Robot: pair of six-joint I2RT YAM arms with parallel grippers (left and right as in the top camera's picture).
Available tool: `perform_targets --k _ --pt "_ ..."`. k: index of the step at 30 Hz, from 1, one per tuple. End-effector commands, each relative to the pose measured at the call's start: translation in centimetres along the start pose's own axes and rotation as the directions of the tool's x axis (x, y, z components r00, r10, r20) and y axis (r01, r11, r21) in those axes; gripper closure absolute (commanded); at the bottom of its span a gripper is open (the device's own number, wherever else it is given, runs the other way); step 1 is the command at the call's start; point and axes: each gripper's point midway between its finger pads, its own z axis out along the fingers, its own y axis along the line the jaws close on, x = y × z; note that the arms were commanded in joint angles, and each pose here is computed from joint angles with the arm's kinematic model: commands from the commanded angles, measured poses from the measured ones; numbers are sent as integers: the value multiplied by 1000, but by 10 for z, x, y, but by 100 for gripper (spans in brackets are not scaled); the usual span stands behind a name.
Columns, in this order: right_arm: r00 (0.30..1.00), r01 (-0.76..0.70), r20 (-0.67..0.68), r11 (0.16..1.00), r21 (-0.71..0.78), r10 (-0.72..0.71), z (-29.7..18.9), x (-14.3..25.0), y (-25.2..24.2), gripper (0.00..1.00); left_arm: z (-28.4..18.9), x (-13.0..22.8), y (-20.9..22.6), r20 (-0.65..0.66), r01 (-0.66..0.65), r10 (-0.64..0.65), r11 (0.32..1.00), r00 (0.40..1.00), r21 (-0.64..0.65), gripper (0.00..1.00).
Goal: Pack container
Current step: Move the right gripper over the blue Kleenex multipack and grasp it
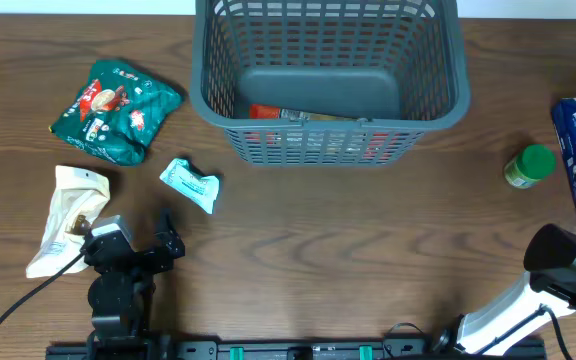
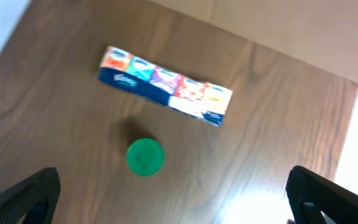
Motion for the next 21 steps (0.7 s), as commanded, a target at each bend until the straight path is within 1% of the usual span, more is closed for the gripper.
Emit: perform_targets --k 1,4,7,9,10,12,13,14,15,18,21 --pt "989 -146 0 983 111 147 17 4 -19 1 2 11 7 -28 1 -2 1000 1000 -32 2" --pt "965 -250 -32 949 193 260 40 19 -27 1 2 11 7 -28 1 -2 1000 1000 -32 1" --pt "912 -382 -32 875 298 409 68 36 -41 1 2 11 7 -28 1 -2 1000 1000 -32 2" --pt "862 -467 -18 808 360 506 84 48 -51 1 2 11 7 -28 1 -2 1000 1000 -32 1" --pt "831 -511 -3 766 390 556 90 54 -57 2 2 11 7 -28 1 -2 1000 1000 -32 1" --pt "781 -568 15 700 434 624 100 65 -65 8 2 11 7 -28 1 -2 1000 1000 -31 1" --pt "765 -583 25 675 452 644 103 68 -70 13 2 11 7 -28 1 -2 1000 1000 -32 1" --pt "745 -603 40 647 466 666 106 71 -73 17 2 11 7 -28 1 -2 1000 1000 -32 1" --pt "709 -639 66 601 480 702 110 75 -78 18 2 11 7 -28 1 -2 1000 1000 -32 2" --pt "617 -719 125 492 490 777 120 79 -85 16 2 11 7 -28 1 -2 1000 1000 -32 1" --pt "568 -760 109 469 449 816 135 76 -78 13 2 11 7 -28 1 -2 1000 1000 -32 1"
